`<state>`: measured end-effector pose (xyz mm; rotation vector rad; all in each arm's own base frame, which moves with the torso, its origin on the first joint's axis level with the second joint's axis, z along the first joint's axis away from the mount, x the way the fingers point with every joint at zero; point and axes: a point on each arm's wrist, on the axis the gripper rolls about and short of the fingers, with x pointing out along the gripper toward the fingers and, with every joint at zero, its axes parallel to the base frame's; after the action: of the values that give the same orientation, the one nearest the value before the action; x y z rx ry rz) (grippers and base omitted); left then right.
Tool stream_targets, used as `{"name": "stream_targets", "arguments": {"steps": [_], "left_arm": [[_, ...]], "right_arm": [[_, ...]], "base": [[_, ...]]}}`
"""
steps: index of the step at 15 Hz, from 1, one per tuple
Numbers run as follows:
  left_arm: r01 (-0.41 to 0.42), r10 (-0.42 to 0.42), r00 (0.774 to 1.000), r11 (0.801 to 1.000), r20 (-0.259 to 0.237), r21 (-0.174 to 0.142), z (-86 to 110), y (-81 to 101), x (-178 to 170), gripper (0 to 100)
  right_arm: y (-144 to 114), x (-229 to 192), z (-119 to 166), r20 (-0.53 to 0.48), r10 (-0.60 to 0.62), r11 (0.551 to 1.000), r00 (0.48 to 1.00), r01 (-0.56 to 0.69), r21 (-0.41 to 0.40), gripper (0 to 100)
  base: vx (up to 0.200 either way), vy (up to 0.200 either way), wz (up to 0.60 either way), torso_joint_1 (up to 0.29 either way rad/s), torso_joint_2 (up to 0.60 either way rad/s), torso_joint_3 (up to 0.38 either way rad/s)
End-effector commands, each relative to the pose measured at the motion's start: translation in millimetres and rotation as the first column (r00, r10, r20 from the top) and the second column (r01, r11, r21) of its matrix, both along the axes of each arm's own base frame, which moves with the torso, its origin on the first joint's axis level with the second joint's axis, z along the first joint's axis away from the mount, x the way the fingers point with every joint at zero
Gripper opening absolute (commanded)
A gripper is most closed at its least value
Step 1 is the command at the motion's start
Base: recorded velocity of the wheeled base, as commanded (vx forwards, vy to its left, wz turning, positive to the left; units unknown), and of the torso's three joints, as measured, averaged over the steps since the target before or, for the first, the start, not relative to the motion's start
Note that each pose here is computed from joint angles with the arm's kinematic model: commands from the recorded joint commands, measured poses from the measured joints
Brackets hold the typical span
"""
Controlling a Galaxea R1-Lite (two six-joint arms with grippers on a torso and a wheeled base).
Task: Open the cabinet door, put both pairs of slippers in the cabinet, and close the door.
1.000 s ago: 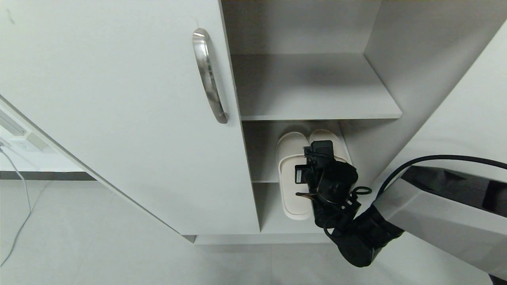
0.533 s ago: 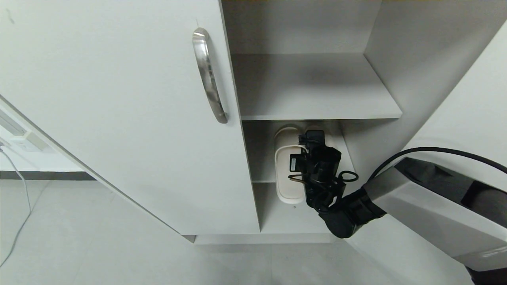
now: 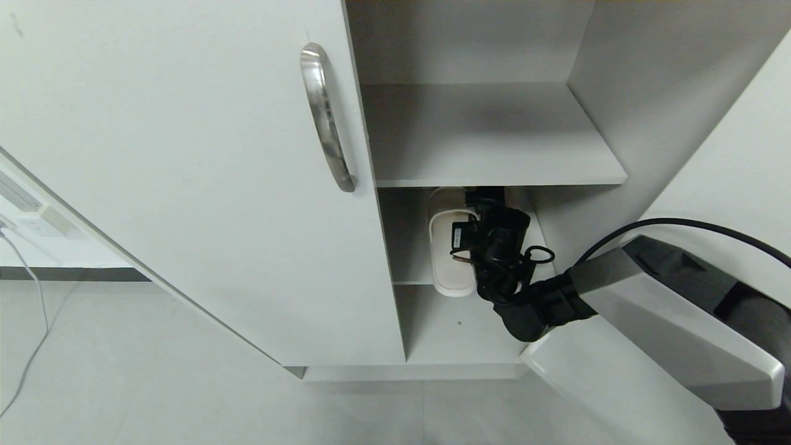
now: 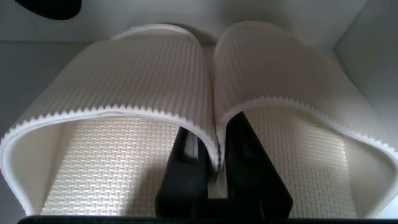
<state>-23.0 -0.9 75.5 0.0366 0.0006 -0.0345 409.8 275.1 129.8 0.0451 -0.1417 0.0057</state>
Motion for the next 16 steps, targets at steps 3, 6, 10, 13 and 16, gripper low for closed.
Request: {"name": "stream_targets", "arguments": {"steps": [3, 6, 10, 13, 16], "left_arm": [[-0.001, 0.001, 1.000, 1.000, -0.002, 0.000, -0.1, 0.0, 0.1, 0], [-0.001, 0.001, 1.000, 1.000, -0.002, 0.000, -0.1, 0.0, 0.1, 0], [-0.001, 0.001, 1.000, 1.000, -0.002, 0.000, -0.1, 0.0, 0.1, 0], [-0.001, 0.001, 1.000, 1.000, -0.002, 0.000, -0.1, 0.0, 0.1, 0], [-0.001, 0.001, 1.000, 1.000, -0.002, 0.000, -0.1, 0.0, 0.1, 0]], "right_arm": [[3.2, 6.4, 7.5, 0.003, -0.002, 1.000, 1.000, 0.002, 0.001, 0], [5.2, 9.1, 12.7, -0.010, -0.002, 1.000, 1.000, 0.002, -0.008, 0], [8.6, 15.3, 8.0, -0.007, -0.004, 1.000, 1.000, 0.004, -0.007, 0], [8.8, 15.6, 6.0, -0.011, -0.004, 1.000, 1.000, 0.004, -0.010, 0], [9.4, 15.1, 6.0, -0.011, -0.002, 1.000, 1.000, 0.002, -0.010, 0]], "base": [[0.000, 0.000, 0.00, 0.000, 0.00, 0.000], [0.000, 0.000, 0.00, 0.000, 0.00, 0.000], [0.000, 0.000, 0.00, 0.000, 0.00, 0.000], [0.000, 0.000, 0.00, 0.000, 0.00, 0.000], [0.000, 0.000, 0.00, 0.000, 0.00, 0.000]]}}
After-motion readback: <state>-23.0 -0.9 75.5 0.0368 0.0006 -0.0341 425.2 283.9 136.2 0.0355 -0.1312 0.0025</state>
